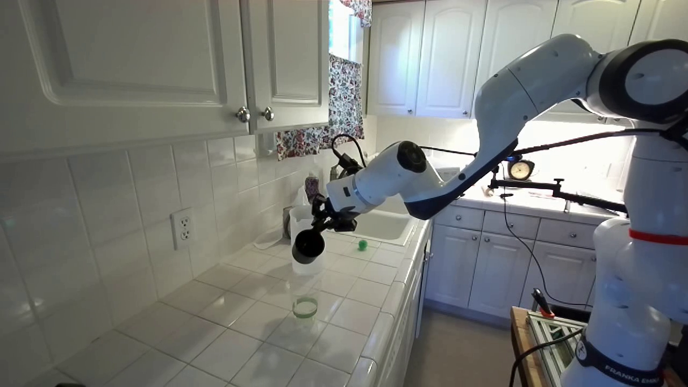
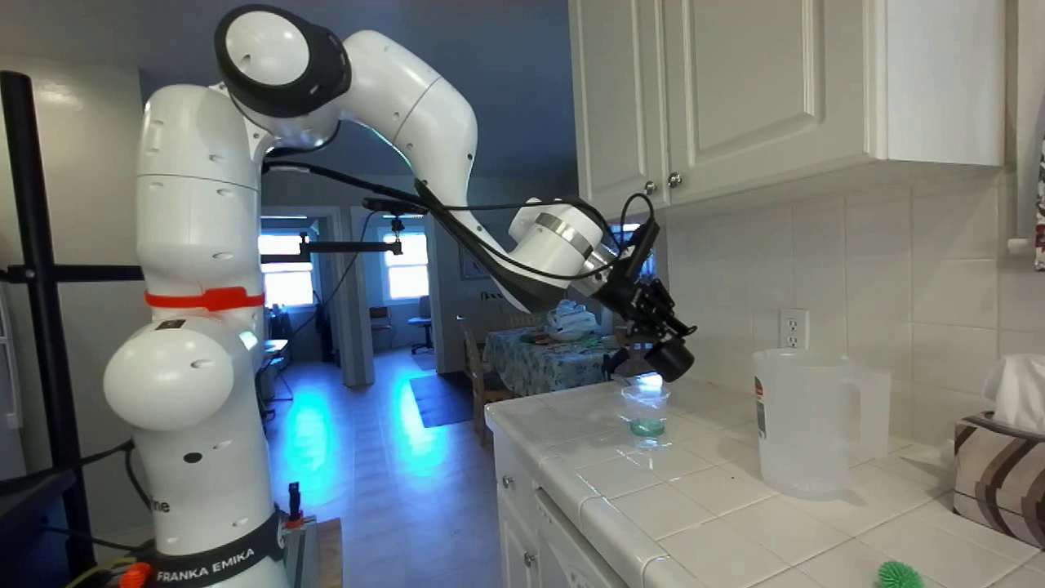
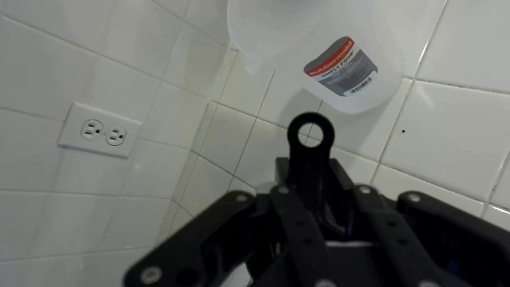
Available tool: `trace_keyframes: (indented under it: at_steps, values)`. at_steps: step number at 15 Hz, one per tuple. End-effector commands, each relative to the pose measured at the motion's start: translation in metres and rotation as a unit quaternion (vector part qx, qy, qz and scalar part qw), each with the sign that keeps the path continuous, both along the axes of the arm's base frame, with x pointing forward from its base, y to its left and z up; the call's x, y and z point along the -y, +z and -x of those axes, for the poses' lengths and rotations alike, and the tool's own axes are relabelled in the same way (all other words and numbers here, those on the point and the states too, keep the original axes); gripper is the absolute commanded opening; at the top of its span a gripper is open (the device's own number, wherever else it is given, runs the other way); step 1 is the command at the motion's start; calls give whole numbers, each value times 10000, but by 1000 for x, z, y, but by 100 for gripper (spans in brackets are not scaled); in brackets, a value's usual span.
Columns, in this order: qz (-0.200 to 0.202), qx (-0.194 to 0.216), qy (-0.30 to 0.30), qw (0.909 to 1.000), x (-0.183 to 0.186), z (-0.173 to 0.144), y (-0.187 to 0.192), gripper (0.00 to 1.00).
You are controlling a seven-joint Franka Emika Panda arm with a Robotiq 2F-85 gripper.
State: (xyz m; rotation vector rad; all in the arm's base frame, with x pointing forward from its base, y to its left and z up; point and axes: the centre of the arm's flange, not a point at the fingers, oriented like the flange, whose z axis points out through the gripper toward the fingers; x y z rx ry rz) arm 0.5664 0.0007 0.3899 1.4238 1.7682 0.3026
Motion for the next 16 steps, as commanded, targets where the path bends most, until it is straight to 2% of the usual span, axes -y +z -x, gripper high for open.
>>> trace_keyframes:
  at_steps: [1,2,3,10,16]
  values:
    - [0,4,-1,10000,0,1,0,25]
    - [-1,6,-3,10000,0,2,1,25]
    - [-1,10,-4,10000,0,2,1,6]
    - [242,33,215,9995,-15,3,-5,6]
    - [614,186,307,9975,-16,6,-8,6]
